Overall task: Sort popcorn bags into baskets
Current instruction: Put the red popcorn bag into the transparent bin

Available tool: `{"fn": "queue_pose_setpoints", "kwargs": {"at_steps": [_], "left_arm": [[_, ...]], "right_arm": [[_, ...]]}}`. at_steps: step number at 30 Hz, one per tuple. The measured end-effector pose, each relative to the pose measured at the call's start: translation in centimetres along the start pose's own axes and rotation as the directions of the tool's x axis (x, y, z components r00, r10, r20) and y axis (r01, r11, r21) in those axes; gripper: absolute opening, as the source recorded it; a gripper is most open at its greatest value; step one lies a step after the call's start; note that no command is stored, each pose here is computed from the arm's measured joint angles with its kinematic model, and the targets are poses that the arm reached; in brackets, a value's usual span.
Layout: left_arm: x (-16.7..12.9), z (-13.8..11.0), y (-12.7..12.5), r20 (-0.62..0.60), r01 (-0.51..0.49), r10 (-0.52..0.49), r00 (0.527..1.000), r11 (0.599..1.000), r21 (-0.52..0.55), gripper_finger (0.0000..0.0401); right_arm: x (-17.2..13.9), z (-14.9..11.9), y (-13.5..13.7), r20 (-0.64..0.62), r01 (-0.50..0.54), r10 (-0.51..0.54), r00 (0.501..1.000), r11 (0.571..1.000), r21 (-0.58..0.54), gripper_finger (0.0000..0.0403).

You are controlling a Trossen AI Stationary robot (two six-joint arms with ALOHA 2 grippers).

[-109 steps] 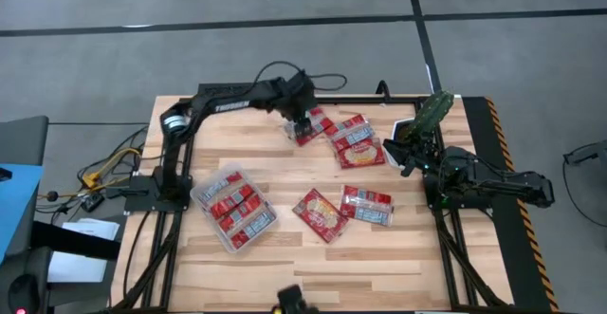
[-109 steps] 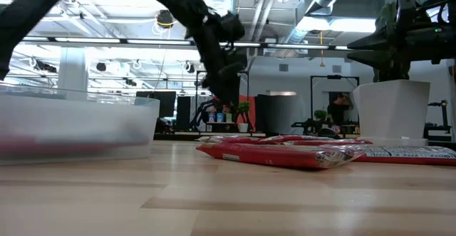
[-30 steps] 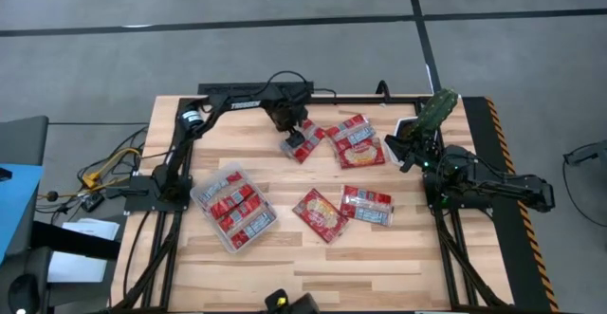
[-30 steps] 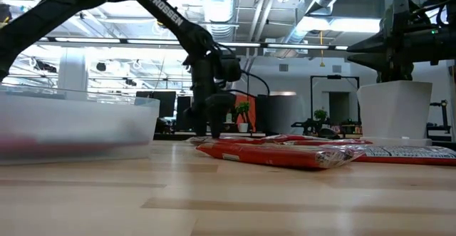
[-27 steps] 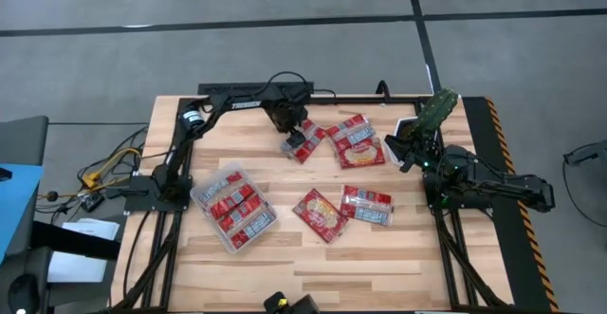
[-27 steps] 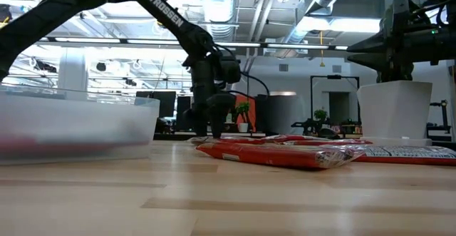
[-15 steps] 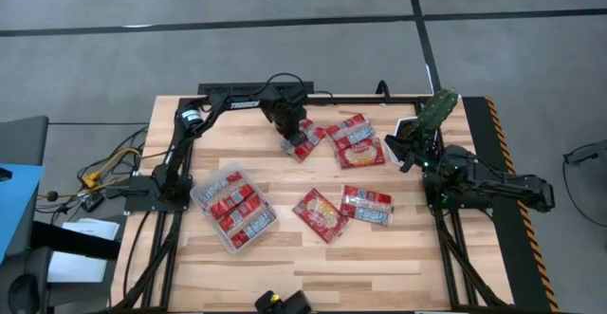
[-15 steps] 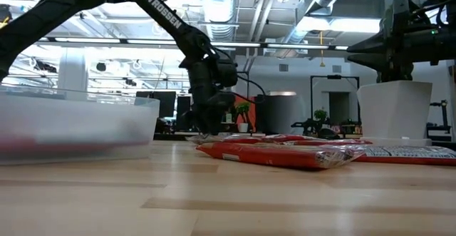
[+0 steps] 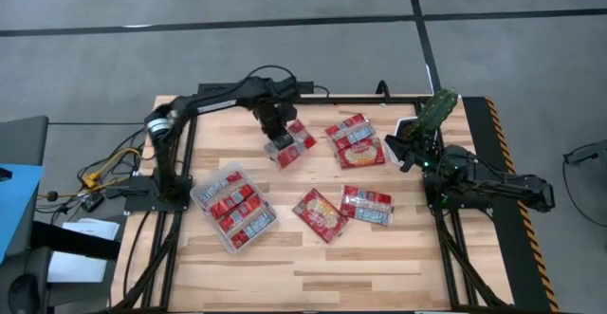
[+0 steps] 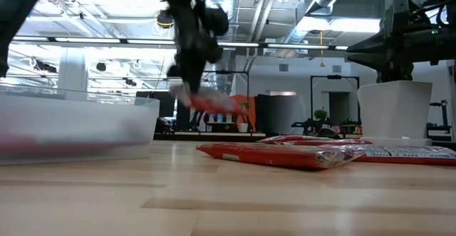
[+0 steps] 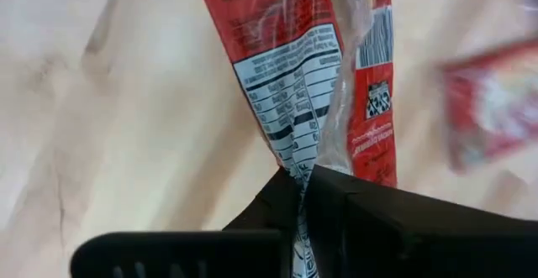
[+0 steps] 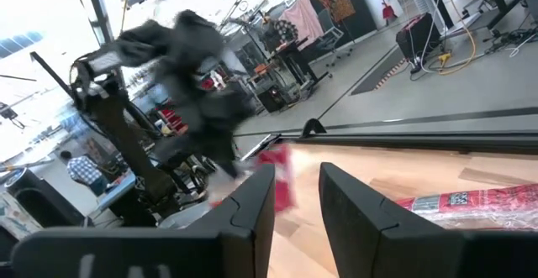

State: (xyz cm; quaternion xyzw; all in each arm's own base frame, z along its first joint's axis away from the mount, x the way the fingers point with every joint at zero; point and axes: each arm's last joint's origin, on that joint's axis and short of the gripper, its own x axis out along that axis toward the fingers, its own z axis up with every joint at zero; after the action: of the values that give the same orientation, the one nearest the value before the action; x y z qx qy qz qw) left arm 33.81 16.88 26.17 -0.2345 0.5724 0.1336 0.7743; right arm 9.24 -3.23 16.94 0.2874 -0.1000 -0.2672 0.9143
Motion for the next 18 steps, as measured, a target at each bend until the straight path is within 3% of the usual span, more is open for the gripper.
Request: {"fn": "queue_pose_setpoints", "kwargs": {"at_steps": [9, 13, 18], "left_arm": [[-8.4, -7.5, -7.5, 0.055, 0.043, -0.045, 0.997, 0.998, 0.037, 0.0000], [-8.8, -12.9, -8.8, 0.087, 0.047, -0.044, 0.995, 0.998, -0.037, 0.0000], [-7.2, -19.3, -9.0, 0.134, 0.094, -0.079, 0.988, 0.989, -0.113, 0.0000]], "right_arm": [[0.0, 0.0, 0.0, -0.001, 0.000, 0.000, 1.000, 1.000, -0.002, 0.0120], [0.0, 0.0, 0.0, -0.001, 0.000, 0.000, 1.000, 1.000, -0.003, 0.0122], [0.0, 0.0, 0.0, -0.001, 0.000, 0.000, 1.000, 1.000, -0.003, 0.0122]]}}
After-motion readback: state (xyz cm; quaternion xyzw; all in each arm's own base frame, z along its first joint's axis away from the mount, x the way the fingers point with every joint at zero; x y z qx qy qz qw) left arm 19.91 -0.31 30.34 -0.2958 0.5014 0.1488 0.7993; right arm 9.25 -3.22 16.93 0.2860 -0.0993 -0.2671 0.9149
